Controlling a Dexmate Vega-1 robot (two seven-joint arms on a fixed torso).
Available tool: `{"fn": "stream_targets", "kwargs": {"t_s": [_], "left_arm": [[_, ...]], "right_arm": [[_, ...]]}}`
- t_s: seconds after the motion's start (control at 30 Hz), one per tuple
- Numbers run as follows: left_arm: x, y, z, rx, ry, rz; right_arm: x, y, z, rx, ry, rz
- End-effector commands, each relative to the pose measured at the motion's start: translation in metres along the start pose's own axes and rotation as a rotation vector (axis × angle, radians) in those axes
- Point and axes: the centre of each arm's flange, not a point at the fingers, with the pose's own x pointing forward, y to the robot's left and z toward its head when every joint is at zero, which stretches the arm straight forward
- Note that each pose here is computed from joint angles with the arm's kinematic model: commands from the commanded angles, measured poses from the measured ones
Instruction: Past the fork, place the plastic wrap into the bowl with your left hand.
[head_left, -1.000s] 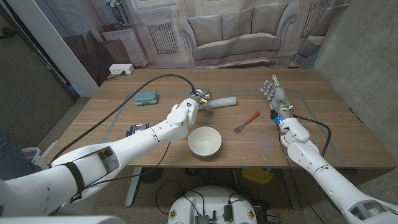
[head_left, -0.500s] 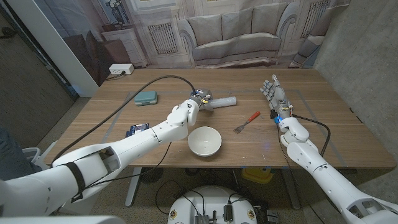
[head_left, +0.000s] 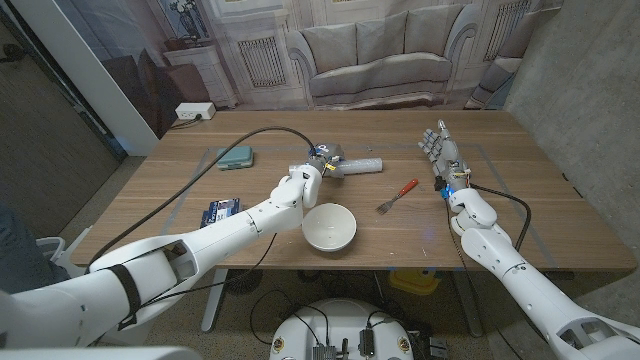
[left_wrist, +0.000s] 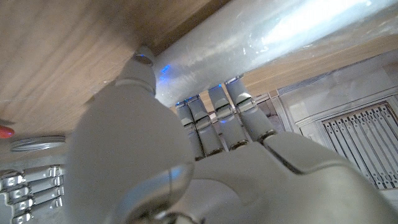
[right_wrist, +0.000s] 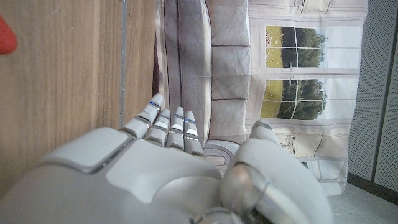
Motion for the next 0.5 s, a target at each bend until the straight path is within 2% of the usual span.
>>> {"fn": "stream_targets", "kwargs": {"t_s": [0.03,0.5], "left_arm": [[0.003,-0.008,0.003,-0.020,-0.011,0.024],[0.000,0.009,-0.001,-0.039,-0.010,0.029]], "right_arm": [[0.001,0.000,0.003,-0.009,0.005,-0.001],[0.001,0.001,0.006,-0.015,0.001,-0.003]]}}
